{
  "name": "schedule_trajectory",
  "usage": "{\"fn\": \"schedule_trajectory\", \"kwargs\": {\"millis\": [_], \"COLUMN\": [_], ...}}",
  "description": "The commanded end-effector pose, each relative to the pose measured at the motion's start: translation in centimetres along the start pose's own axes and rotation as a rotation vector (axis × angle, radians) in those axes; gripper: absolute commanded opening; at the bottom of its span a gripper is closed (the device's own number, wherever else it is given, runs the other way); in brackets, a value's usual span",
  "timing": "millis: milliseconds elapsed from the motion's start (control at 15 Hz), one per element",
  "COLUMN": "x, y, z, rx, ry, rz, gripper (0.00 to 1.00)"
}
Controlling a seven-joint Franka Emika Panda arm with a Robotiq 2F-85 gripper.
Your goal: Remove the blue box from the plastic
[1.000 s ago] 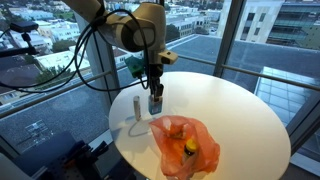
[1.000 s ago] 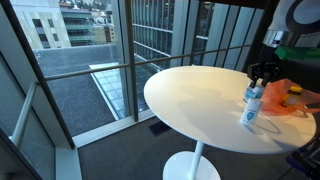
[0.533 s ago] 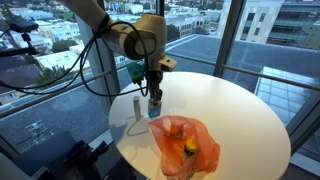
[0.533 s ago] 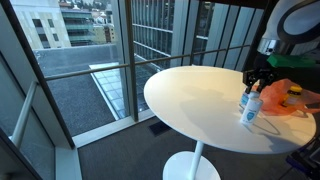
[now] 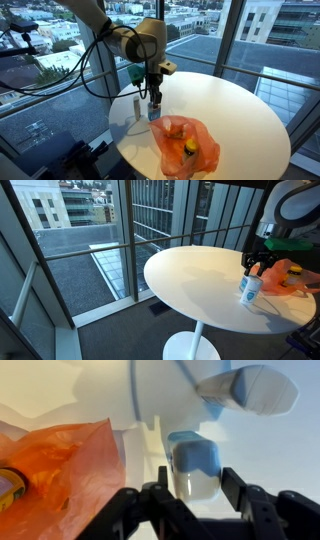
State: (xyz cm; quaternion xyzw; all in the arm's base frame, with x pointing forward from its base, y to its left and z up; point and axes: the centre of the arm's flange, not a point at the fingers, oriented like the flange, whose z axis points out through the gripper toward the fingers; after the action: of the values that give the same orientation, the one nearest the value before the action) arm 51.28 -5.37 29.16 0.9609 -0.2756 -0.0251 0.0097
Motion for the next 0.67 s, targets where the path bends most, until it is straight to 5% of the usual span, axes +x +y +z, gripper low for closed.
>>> {"fn": "schedule_trajectory", "kwargs": {"millis": [0, 133, 600], "x": [0.3, 0.1, -0.9], "y": [-0.2, 0.1, 1.6], "z": [-0.6, -1.4, -6.5], "rx": [-0.008, 0.000, 0.013], "ry": [0.015, 0.015, 0.045], "rz": [0.016, 0.009, -0.024], "gripper": [0.87, 1.00, 1.00]}}
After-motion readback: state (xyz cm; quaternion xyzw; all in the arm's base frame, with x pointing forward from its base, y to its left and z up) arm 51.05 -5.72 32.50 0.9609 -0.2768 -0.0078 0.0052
